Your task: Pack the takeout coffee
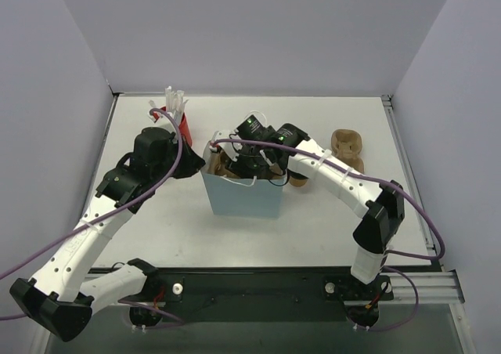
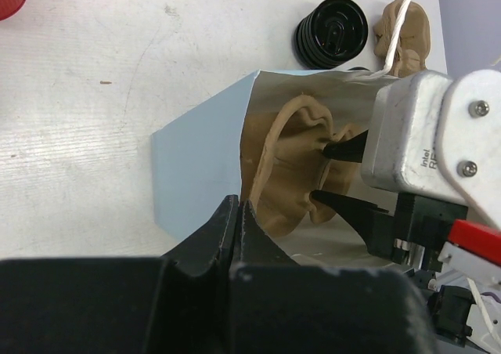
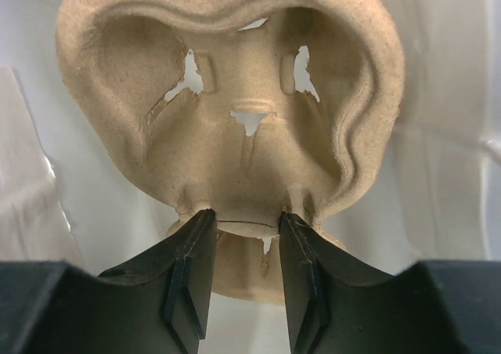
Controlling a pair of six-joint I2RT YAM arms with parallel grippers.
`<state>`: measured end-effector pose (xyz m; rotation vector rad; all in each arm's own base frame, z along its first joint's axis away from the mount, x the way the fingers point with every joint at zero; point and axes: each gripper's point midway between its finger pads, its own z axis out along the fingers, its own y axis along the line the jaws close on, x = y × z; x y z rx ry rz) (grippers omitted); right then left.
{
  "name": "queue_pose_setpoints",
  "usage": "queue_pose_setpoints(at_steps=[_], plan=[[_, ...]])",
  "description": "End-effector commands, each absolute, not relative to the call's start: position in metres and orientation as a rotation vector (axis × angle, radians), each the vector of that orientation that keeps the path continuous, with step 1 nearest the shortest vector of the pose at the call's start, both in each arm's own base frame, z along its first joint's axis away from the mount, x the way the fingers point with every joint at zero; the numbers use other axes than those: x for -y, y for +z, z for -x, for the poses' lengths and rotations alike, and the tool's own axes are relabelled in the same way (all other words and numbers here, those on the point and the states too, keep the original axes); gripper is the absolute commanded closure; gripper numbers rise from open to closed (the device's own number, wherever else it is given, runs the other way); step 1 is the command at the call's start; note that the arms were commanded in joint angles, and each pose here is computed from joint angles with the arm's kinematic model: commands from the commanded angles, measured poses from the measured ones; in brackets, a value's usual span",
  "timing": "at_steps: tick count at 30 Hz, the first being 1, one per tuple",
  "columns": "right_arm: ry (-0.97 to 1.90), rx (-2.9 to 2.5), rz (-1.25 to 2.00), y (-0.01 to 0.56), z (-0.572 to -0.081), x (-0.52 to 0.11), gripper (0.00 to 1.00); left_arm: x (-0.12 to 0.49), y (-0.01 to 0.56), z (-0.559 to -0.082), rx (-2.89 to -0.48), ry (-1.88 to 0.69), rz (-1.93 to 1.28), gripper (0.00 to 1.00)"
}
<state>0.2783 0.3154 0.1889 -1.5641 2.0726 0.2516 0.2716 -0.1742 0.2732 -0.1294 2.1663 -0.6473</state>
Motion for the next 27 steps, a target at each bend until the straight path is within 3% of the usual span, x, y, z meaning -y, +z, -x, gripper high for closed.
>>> queue_pose_setpoints(at_steps=[1, 11, 15, 17, 20, 22, 27], plan=[[0.23, -2.022, 1.592, 0.208, -0.266, -0.302, 0.71, 0.177, 0.284, -0.274, -2.117, -0.662, 0.089, 1.0], [0.159, -2.113, 1.626, 0.173, -0.271, -0.299, 0.71, 0.183, 0.285, -0.266, -2.13, -0.701, 0.058, 1.0], [0.159, -2.133, 1.634, 0.165, -0.271, -0.299, 0.64, 0.183, 0.283, -0.262, -2.137, -0.724, 0.067, 1.0], [0.149, -2.151, 1.629, 0.16, -0.272, -0.299, 0.59, 0.181, 0.283, -0.261, -2.141, -0.713, 0.073, 0.89], [0.14, -2.153, 1.617, 0.159, -0.275, -0.301, 0.5, 0.179, 0.283, -0.261, -2.147, -0.698, 0.076, 0.85], [0.139, -2.141, 1.604, 0.164, -0.278, -0.303, 0.45, 0.177, 0.281, -0.26, -2.158, -0.685, 0.086, 0.76], [0.136, -2.13, 1.582, 0.171, -0.281, -0.303, 0.38, 0.174, 0.285, -0.26, -2.15, -0.673, 0.089, 0.64]])
